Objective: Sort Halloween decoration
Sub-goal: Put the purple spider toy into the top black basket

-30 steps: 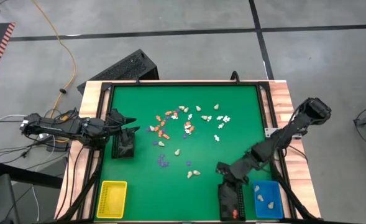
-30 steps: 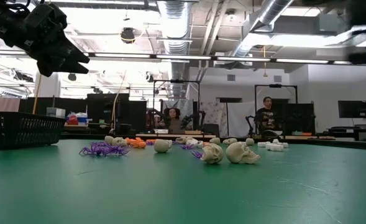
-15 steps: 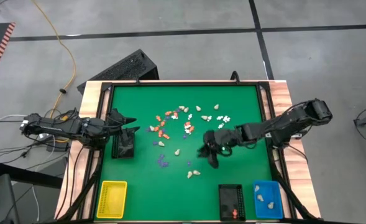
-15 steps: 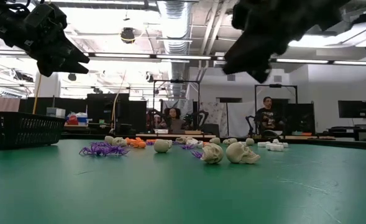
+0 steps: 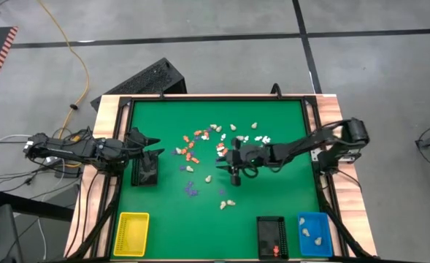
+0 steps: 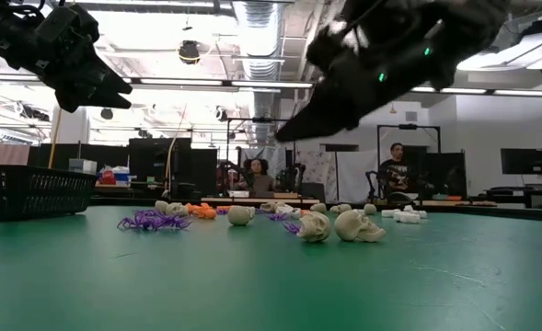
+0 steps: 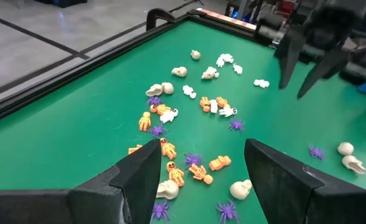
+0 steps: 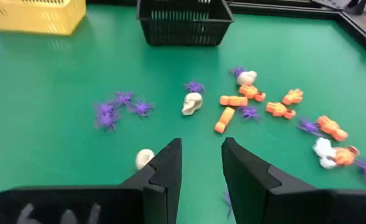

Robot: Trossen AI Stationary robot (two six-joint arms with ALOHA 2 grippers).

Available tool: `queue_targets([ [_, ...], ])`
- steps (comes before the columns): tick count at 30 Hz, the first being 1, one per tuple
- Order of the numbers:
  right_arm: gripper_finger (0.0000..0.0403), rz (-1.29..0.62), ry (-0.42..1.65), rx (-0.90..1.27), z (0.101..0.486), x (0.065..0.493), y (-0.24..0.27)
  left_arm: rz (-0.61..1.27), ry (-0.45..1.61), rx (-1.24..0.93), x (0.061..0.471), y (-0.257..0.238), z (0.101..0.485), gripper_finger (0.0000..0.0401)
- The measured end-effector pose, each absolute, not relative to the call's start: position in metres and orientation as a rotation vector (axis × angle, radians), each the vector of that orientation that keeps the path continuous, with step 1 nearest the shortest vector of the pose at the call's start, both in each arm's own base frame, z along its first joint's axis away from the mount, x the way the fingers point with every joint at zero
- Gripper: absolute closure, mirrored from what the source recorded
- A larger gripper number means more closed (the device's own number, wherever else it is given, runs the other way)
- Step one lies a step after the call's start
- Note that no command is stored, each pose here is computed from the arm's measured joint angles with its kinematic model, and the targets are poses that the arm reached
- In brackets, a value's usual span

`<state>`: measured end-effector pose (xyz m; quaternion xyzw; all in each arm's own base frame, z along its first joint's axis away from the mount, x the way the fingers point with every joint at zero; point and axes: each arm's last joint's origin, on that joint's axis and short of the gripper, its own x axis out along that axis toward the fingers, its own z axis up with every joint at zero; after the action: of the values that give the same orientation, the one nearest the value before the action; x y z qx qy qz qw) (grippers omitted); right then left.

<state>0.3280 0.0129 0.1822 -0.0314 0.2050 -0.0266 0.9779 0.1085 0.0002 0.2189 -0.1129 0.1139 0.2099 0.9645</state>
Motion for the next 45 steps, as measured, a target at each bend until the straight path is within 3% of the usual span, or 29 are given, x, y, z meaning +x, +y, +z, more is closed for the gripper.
queue_targets([
  [10,0.0271,-0.15,0.46,-0.088,0.136,0.348,-0.006,0.427,0.231,-0.227,0.108,0.0,0.219,0.018],
  [34,0.0273,-0.253,0.637,-0.025,0.111,0.344,-0.019,0.446,0.245,-0.222,0.108,0.001,0.217,0.018],
  [38,0.0296,-0.269,0.643,-0.007,0.11,0.343,-0.019,0.447,0.245,-0.223,0.108,0.001,0.217,0.018],
  [45,0.0387,-0.302,0.644,0.032,0.11,0.342,-0.02,0.447,0.243,-0.226,0.108,0.001,0.217,0.018],
])
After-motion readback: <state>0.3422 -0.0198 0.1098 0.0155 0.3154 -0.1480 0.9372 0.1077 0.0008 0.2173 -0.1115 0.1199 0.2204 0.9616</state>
